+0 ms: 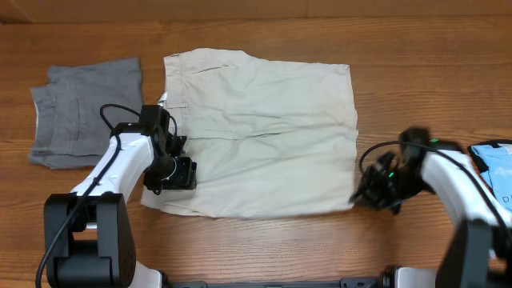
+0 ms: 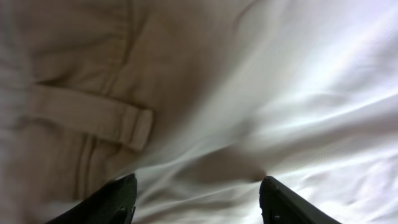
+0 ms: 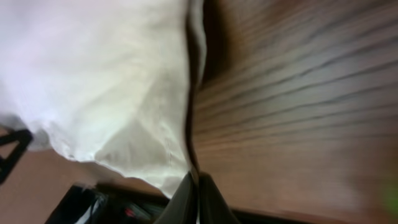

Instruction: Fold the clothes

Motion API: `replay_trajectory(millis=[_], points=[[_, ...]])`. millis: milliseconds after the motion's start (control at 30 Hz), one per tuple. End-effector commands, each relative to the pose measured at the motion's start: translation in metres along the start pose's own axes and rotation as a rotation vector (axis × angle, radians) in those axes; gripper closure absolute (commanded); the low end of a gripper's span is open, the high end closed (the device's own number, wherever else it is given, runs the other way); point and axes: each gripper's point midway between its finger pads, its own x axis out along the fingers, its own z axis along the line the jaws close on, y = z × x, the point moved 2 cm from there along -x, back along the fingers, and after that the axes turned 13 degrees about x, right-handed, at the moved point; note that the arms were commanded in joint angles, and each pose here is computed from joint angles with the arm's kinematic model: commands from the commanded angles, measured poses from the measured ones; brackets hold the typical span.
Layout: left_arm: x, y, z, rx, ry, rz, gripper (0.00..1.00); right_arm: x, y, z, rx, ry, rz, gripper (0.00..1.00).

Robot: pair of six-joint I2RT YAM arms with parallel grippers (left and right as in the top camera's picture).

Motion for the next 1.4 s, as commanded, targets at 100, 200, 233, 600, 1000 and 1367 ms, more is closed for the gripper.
replay_trajectory(millis=[100,200,233,600,1000,1367], points=[[-0.005,-0.008,0.005,-0.004,-0.018,-0.024,0.31,-0.056,0.003,-0.016,0.045,0.133,-0.251,0.96],[-0.006,-0.009,0.005,-0.003,-0.02,-0.031,0.3,-0.05,0.01,-0.017,0.071,0.115,-0.214,0.96],[-0.005,-0.009,0.005,-0.003,-0.02,-0.031,0.3,-0.048,0.01,-0.018,0.092,0.114,-0.211,0.96],[-0.005,-0.005,0.005,0.002,-0.019,-0.012,0.27,-0.022,0.03,-0.039,0.208,0.118,-0.121,0.96],[-0.005,0.015,0.003,-0.024,-0.02,0.078,0.15,-0.045,0.002,-0.006,0.128,-0.019,-0.289,0.28],[0.018,0.052,0.023,-0.149,-0.149,0.178,0.76,-0.05,-0.008,0.011,0.081,-0.096,-0.325,0.31]])
